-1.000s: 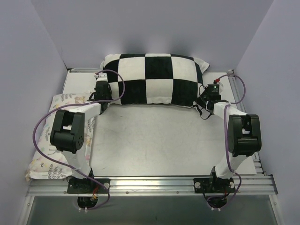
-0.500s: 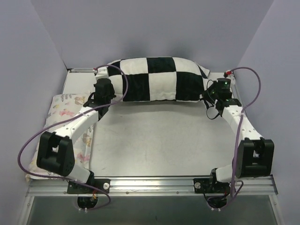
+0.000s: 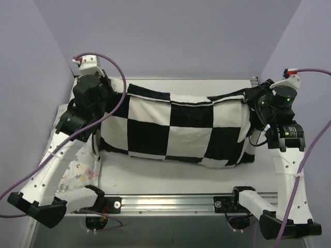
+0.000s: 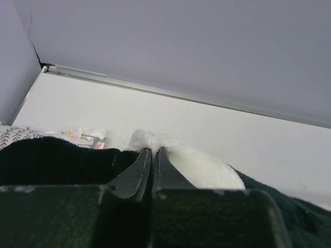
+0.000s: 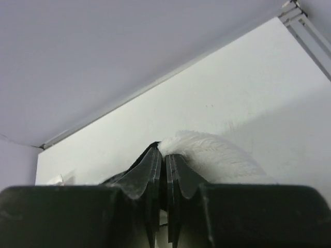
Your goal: Remove the pillowcase from the pillow
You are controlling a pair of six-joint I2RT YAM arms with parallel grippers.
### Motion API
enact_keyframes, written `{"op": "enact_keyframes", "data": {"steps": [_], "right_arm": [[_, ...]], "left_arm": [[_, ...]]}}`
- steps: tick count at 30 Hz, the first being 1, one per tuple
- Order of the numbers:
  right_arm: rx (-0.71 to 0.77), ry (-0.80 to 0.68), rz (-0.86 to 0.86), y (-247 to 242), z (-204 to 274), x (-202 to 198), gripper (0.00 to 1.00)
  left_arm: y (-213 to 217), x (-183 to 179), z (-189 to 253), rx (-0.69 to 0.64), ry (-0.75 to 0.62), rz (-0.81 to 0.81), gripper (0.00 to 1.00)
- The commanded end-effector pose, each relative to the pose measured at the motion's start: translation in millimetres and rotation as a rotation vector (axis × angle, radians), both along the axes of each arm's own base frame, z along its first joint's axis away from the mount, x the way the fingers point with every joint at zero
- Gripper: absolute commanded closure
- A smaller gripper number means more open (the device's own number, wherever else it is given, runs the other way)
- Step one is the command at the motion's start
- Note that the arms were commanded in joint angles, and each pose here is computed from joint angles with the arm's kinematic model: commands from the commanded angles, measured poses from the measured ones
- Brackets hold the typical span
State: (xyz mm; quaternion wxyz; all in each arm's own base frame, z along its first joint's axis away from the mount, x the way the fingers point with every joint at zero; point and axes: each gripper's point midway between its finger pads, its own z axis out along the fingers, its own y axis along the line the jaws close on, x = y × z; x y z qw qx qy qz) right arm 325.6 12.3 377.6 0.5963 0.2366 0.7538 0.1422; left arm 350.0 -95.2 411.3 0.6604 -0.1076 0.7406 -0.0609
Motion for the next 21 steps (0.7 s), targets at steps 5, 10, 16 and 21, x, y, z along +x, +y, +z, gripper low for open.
{"op": "enact_keyframes", "data": {"steps": [5, 10, 16, 21], "right_arm": [[0.015, 0.345, 0.011, 6, -133, 63, 1.0], [0.04, 0.517, -0.032, 1, -210, 79, 1.0], [0.129, 0.562, -0.035, -5, -232, 86, 1.0], [0.132, 0.519, -0.033, -8, -217, 84, 0.42]], "left_arm": [[-25, 94, -88, 0.003, 0.275, -0.038, 1.0], [-59, 153, -121, 0.027, 0.374, -0.143, 1.0], [-98, 145, -47, 0.017, 0.225, -0.283, 0.17], [-129, 81, -6, 0.044, 0.146, -0.39, 0.1]]}}
